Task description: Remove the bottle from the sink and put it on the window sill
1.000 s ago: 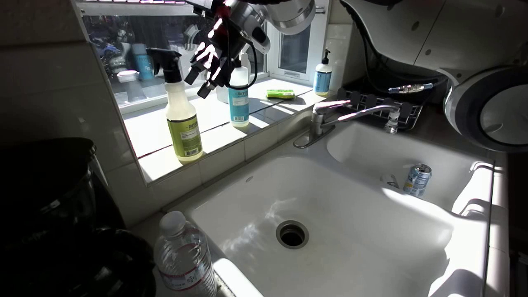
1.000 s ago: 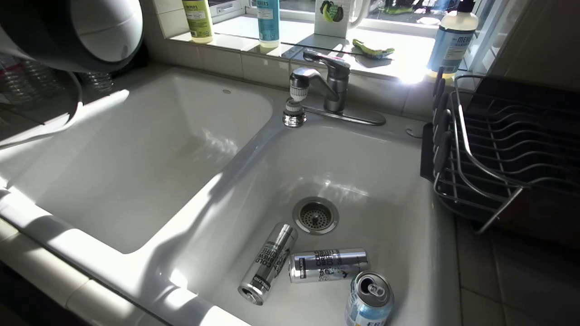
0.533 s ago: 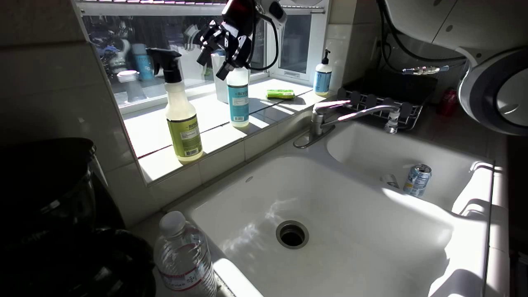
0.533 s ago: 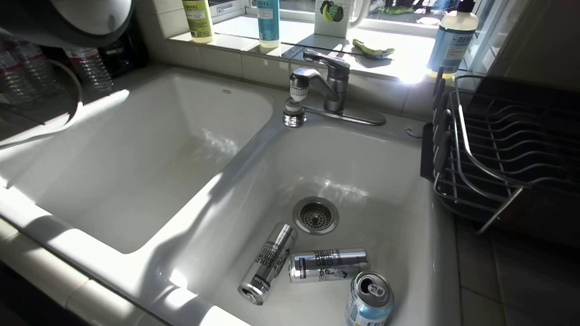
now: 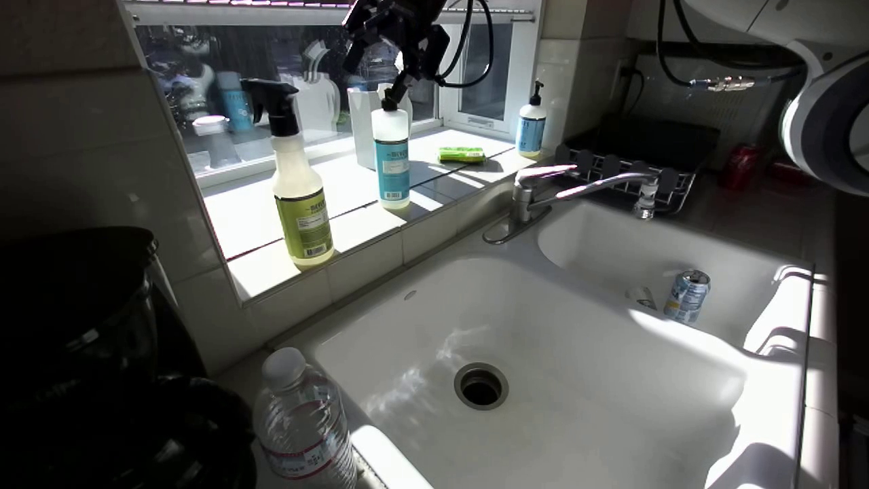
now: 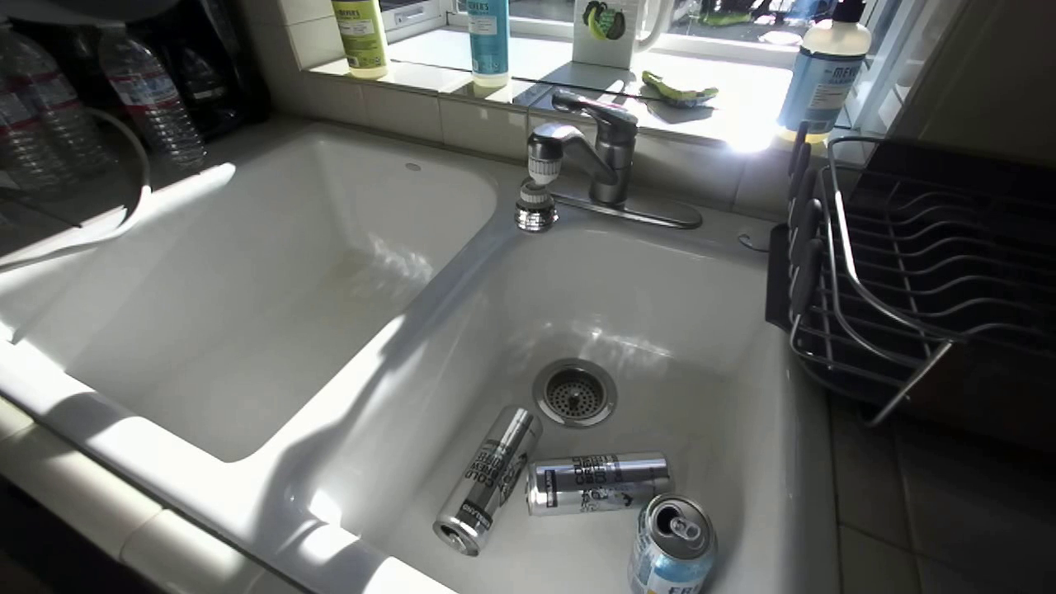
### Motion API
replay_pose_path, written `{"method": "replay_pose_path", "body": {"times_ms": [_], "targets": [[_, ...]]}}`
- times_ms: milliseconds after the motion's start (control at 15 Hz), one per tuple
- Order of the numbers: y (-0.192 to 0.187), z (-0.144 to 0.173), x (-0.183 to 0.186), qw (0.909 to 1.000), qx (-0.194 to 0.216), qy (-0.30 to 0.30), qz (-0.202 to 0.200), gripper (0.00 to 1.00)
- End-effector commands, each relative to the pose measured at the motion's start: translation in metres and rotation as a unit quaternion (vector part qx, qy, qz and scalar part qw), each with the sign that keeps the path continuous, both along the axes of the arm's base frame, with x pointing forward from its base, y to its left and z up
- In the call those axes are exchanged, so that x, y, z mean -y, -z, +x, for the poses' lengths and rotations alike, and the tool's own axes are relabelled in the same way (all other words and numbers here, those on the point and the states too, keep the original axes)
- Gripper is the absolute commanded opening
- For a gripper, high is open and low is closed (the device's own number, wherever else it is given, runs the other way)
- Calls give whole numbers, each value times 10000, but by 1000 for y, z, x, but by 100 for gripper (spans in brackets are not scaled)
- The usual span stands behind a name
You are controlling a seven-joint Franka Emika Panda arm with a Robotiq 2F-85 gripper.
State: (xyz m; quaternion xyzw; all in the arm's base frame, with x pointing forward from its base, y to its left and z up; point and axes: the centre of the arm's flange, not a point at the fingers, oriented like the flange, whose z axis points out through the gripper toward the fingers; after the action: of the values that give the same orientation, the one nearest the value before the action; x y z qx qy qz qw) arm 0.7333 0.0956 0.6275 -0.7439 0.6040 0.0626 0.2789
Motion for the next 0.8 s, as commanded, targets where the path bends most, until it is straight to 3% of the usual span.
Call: {"method": "replay_pose_path", "body": {"times_ms": [0,400,733], "targets": [[-23,11,12,9979,236,-356,-476,100],[-33,-8,36,9879,791,-1106,-747,100],[-39,-22,55,9751,798,-1913,-788,100]]}}
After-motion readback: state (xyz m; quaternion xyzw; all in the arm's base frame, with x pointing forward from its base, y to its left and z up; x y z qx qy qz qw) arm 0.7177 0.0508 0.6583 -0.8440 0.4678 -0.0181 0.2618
